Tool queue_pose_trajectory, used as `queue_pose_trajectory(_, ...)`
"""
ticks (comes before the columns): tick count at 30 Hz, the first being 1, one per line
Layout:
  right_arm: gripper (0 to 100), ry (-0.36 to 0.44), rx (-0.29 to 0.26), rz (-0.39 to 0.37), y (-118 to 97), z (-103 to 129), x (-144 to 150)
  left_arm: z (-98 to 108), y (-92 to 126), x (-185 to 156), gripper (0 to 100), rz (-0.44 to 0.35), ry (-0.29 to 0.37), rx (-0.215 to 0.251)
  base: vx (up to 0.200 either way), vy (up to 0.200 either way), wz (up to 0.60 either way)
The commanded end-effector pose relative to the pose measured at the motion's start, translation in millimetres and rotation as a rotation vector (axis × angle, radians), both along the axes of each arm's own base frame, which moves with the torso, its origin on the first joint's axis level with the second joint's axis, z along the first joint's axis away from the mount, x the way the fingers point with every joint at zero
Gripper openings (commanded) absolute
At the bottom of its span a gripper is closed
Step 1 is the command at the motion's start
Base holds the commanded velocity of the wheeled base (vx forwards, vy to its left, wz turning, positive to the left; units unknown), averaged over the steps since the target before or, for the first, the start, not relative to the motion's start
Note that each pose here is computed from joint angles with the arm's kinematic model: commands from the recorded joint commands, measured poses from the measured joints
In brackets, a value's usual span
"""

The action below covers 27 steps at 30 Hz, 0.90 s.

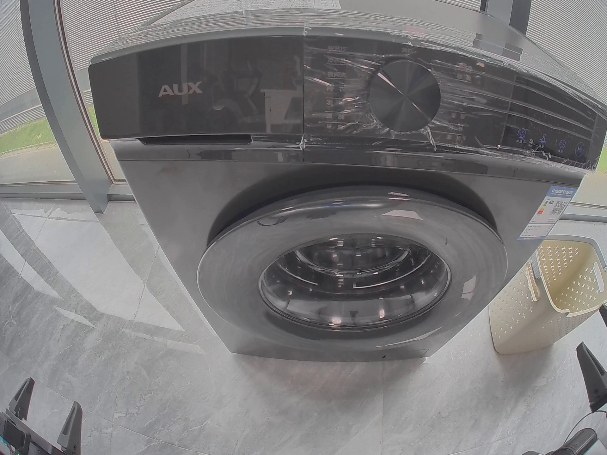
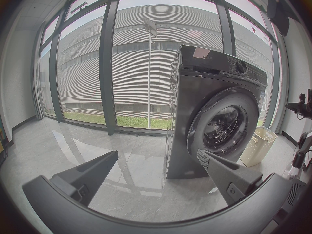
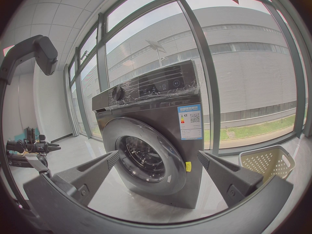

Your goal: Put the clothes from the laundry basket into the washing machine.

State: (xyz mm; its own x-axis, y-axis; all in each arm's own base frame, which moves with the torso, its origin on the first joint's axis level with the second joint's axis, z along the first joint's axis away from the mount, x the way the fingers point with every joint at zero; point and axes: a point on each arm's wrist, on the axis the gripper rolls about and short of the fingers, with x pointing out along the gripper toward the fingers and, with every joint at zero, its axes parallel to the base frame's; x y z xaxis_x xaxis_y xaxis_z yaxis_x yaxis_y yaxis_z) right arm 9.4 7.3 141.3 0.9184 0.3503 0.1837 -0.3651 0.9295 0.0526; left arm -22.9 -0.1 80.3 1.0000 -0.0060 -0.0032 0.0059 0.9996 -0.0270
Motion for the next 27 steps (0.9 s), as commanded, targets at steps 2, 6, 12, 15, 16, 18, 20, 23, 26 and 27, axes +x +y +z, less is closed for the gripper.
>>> queue_pose_trajectory(2, 100, -0.074, -0.005, -0.04, 0.3, -10.3, -17.4, -4.8, 0.0, 0.2, 100, 0.0, 0.003, -0.002, 0.0, 0.0, 0.0)
queue_pose_trajectory(6, 100, -0.047, -0.007, -0.073, 1.1, -29.1, -28.4, -4.8, 0.0, 0.2, 100, 0.0, 0.003, -0.002, 0.0, 0.0, 0.0)
queue_pose_trajectory(12, 100, 0.002, -0.014, -0.113, 0.4, -36.3, -27.6, -4.7, 0.0, 0.3, 100, 0.0, 0.005, -0.01, 0.0, 0.0, 0.0)
queue_pose_trajectory(15, 100, 0.031, -0.032, -0.194, -1.3, -39.7, -26.5, -4.8, 0.0, 0.2, 100, 0.0, 0.003, -0.011, 0.0, 0.0, 0.0)
queue_pose_trajectory(16, 100, 0.059, -0.059, -0.234, -2.2, -43.5, -26.0, -4.7, 0.0, 0.3, 100, 0.001, 0.005, -0.013, 0.0, 0.0, 0.0)
queue_pose_trajectory(18, 100, 0.127, -0.108, -0.3, -3.6, -51.5, -25.4, -4.8, 0.1, 0.2, 100, 0.0, 0.003, -0.013, 0.0, 0.0, 0.0)
queue_pose_trajectory(20, 100, 0.198, -0.127, -0.368, -5.2, -58.7, -25.3, -4.7, 0.0, 0.3, 100, 0.001, 0.005, -0.013, 0.0, 0.0, 0.0)
queue_pose_trajectory(23, 100, 0.261, -0.121, -0.4, -6.0, -64.3, -25.4, -4.7, 0.1, 0.3, 100, 0.005, 0.005, -0.014, 0.0, 0.0, 0.0)
queue_pose_trajectory(26, 100, 0.259, -0.101, -0.42, -6.5, -63.6, -25.4, -4.8, 0.1, 0.2, 100, 0.004, 0.003, -0.013, 0.0, 0.0, 0.0)
queue_pose_trajectory(27, 100, 0.259, -0.101, -0.42, -6.5, -63.6, -25.4, -4.8, 0.1, 0.2, 100, 0.004, 0.003, -0.013, 0.0, 0.0, 0.0)
